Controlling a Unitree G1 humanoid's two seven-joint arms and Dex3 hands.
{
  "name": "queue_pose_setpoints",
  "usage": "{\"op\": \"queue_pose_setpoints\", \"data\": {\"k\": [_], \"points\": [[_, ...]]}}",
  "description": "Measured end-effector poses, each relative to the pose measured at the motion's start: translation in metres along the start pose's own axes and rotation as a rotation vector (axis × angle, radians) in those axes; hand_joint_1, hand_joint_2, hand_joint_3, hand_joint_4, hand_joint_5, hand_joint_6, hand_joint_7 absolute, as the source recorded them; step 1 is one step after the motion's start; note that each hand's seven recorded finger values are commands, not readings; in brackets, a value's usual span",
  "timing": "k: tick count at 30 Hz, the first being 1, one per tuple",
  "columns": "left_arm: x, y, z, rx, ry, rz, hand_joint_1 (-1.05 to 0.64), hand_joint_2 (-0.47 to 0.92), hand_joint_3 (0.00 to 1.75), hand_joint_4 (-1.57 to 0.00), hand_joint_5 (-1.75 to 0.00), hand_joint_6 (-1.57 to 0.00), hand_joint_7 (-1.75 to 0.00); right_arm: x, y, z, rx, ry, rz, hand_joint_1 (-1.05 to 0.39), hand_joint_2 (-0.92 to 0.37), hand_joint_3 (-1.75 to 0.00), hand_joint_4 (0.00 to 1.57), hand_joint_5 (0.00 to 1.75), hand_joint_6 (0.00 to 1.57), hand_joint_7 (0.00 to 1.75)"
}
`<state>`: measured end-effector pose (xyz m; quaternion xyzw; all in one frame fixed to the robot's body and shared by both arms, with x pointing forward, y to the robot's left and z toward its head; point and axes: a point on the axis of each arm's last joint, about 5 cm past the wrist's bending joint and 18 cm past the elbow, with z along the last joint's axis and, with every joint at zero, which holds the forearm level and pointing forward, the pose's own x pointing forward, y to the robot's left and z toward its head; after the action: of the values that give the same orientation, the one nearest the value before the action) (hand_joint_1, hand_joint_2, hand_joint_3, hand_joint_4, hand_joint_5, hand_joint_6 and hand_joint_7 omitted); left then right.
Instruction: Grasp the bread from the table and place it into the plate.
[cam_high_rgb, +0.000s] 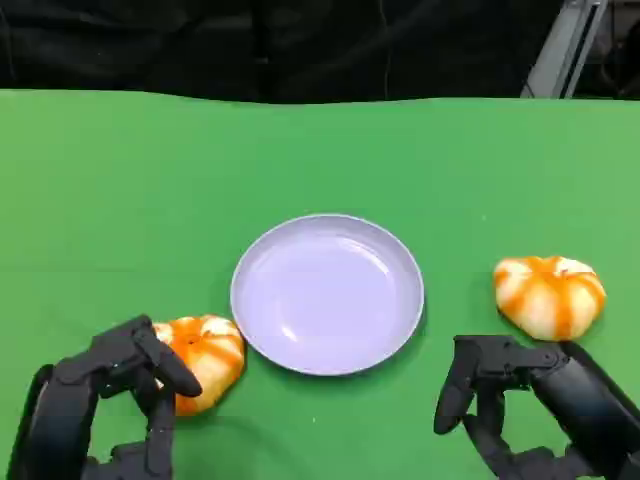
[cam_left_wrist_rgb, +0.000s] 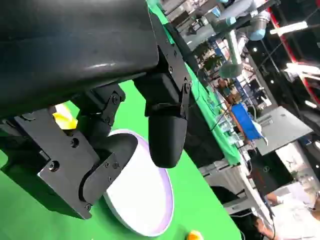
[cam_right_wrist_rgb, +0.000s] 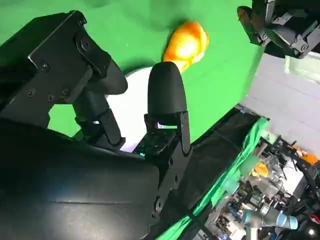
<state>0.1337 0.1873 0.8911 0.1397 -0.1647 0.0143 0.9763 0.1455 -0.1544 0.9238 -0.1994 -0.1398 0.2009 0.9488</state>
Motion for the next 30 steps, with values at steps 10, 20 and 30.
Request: {"op": "queue_pose_setpoints", "data": {"k": [10, 20, 30], "points": [[-0.0001, -0.0002, 0.0000, 0.007, 0.001, -0.004, 0.02, 0.29, 1.52, -0.88, -1.71, -0.84, -1.38, 0.0000, 0.0000, 0.0000, 0.000, 0.000, 0.000, 0.09, -0.30, -1.39, 0.85, 1.68, 0.81, 1.30], [-0.0002, 0.0003, -0.0007, 0.031, -0.012, -0.006, 0.00, 0.41, 1.27, -0.81, -1.35, -0.83, -1.05, 0.0000, 0.0001, 0.0001, 0.000, 0.000, 0.001, 0.10, -0.30, -1.39, 0.85, 1.68, 0.81, 1.30], [-0.0001, 0.0015, -0.0017, 0.237, -0.039, -0.013, -0.34, 0.87, 0.06, -0.47, -0.71, -0.64, -0.08, 0.0003, 0.0001, 0.0019, -0.003, -0.005, 0.000, 0.10, -0.30, -1.39, 0.85, 1.67, 0.81, 1.30]]}}
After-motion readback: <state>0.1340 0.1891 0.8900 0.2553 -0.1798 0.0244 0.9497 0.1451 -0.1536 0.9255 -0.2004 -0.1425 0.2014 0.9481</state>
